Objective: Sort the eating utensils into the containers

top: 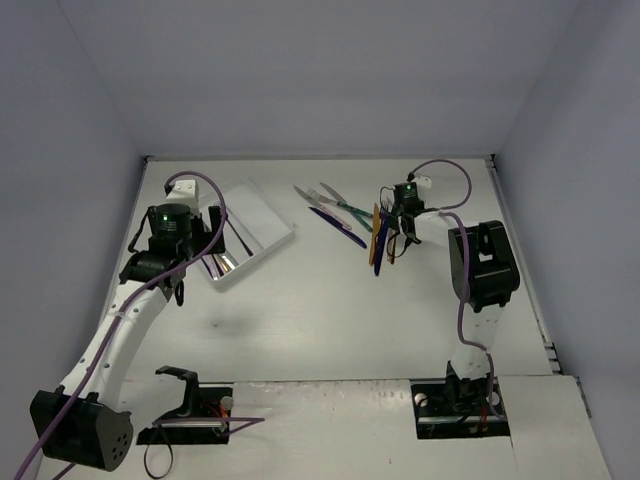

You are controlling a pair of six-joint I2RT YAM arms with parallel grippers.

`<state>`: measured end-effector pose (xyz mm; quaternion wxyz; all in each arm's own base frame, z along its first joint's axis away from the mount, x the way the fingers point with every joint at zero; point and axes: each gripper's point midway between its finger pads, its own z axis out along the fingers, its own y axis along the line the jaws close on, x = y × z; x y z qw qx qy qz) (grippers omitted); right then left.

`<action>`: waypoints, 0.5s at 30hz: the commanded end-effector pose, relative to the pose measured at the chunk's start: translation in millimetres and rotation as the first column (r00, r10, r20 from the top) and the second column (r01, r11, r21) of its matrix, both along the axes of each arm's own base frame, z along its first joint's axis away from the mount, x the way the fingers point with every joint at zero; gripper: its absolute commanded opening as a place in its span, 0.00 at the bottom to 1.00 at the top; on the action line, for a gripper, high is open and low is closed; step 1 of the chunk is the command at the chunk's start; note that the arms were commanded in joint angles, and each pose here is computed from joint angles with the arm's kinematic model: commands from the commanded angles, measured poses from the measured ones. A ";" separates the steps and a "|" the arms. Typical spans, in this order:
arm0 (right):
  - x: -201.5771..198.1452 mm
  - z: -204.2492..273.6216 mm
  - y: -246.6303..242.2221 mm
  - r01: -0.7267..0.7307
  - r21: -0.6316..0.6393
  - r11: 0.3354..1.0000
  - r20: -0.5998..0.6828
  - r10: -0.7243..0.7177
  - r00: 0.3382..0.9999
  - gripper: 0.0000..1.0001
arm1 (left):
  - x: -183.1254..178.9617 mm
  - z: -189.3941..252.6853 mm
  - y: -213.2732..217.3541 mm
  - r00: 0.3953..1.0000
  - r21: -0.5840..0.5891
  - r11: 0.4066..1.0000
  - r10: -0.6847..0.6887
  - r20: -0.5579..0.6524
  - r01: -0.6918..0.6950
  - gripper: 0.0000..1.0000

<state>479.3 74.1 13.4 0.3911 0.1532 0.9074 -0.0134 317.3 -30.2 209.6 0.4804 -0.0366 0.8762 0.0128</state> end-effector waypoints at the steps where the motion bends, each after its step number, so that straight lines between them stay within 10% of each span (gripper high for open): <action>1: 2.0 -2.9 -8.1 0.025 -0.038 0.999 -0.001 -0.025 1.000 0.25 | 8.2 26.1 3.1 0.996 0.012 1.000 0.009 0.094 -0.010 0.91; 6: -10.3 -8.3 -20.3 0.053 -0.090 0.994 -0.029 -0.056 0.998 0.01 | 9.1 25.9 0.1 0.996 0.003 1.000 -0.004 0.093 0.003 0.91; 15: -7.4 44.2 -20.1 0.045 -0.071 0.996 0.072 -0.040 0.997 0.00 | 13.4 27.3 -20.2 0.988 -0.041 0.993 -0.104 0.116 0.109 0.91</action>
